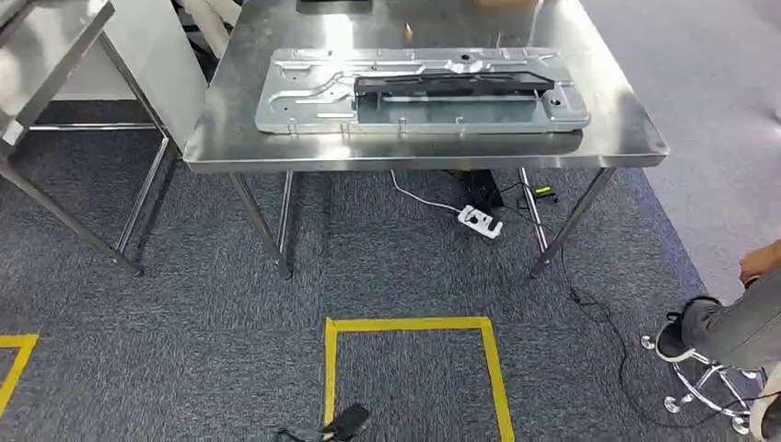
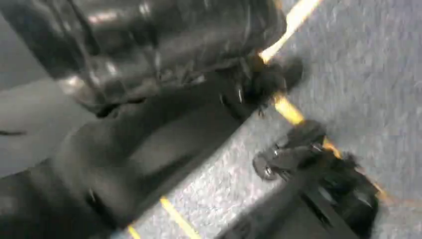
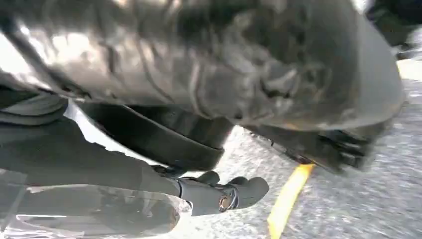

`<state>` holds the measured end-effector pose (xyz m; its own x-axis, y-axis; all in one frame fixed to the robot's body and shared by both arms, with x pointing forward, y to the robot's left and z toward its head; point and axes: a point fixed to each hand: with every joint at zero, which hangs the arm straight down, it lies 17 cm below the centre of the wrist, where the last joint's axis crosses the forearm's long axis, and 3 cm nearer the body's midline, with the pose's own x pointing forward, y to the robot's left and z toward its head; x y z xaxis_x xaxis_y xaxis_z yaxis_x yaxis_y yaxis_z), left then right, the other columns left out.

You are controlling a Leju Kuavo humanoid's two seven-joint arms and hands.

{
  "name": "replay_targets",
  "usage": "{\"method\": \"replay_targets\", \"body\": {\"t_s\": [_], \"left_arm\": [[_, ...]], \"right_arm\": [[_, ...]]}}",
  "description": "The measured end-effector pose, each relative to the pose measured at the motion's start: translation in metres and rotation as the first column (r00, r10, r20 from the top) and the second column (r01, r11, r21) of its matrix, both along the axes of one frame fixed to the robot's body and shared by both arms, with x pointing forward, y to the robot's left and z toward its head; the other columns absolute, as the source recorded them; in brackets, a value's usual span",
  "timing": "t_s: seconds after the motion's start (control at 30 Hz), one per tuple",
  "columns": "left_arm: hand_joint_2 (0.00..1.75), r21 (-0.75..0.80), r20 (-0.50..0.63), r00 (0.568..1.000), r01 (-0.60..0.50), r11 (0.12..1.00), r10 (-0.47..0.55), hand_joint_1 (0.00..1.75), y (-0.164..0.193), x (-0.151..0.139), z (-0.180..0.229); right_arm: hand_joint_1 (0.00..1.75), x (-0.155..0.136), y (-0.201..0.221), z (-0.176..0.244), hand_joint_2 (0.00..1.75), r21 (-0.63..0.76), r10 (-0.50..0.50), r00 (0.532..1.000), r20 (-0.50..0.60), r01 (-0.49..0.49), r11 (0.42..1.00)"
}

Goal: Take the parts from the cabinet and place them on the table.

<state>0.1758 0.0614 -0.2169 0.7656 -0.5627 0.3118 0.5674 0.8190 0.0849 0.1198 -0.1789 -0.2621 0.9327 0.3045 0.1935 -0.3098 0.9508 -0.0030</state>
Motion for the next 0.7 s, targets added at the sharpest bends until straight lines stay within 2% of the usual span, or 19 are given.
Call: {"method": "replay_targets", "body": {"t_s": [0.07, 0.27, 0.4, 0.53, 0.7], "left_arm": [[0.0, -0.021, 0.002, 1.0, 0.024, 1.0, -0.024, 0.0, -0.011, -0.002, 0.003], [0.0, -0.05, 0.069, 0.996, 0.062, 0.997, -0.059, 0.0, -0.026, -0.002, 0.008], [0.0, -0.038, 0.046, 0.997, 0.066, 0.997, -0.064, 0.0, -0.026, -0.006, 0.007], [0.0, -0.003, -0.028, 0.998, 0.063, 0.998, -0.063, 0.0, -0.023, -0.018, 0.005], [0.0, -0.002, -0.035, 0.997, 0.062, 0.998, -0.063, 0.0, -0.023, -0.019, 0.005]], "right_arm": [[0.0, -0.003, -0.001, -0.001, 0.0, -0.017, 0.058, 0.998, -0.009, -0.058, 0.998], [0.0, -0.015, 0.003, -0.002, 0.0, -0.006, 0.118, 0.992, -0.039, -0.118, 0.993], [0.0, -0.019, 0.002, -0.003, 0.0, -0.017, 0.158, 0.986, -0.047, -0.159, 0.987], [0.0, -0.025, 0.001, -0.003, 0.0, -0.04, 0.22, 0.973, -0.064, -0.223, 0.974], [0.0, -0.025, 0.001, -0.003, 0.0, -0.042, 0.225, 0.972, -0.064, -0.228, 0.973]]}}
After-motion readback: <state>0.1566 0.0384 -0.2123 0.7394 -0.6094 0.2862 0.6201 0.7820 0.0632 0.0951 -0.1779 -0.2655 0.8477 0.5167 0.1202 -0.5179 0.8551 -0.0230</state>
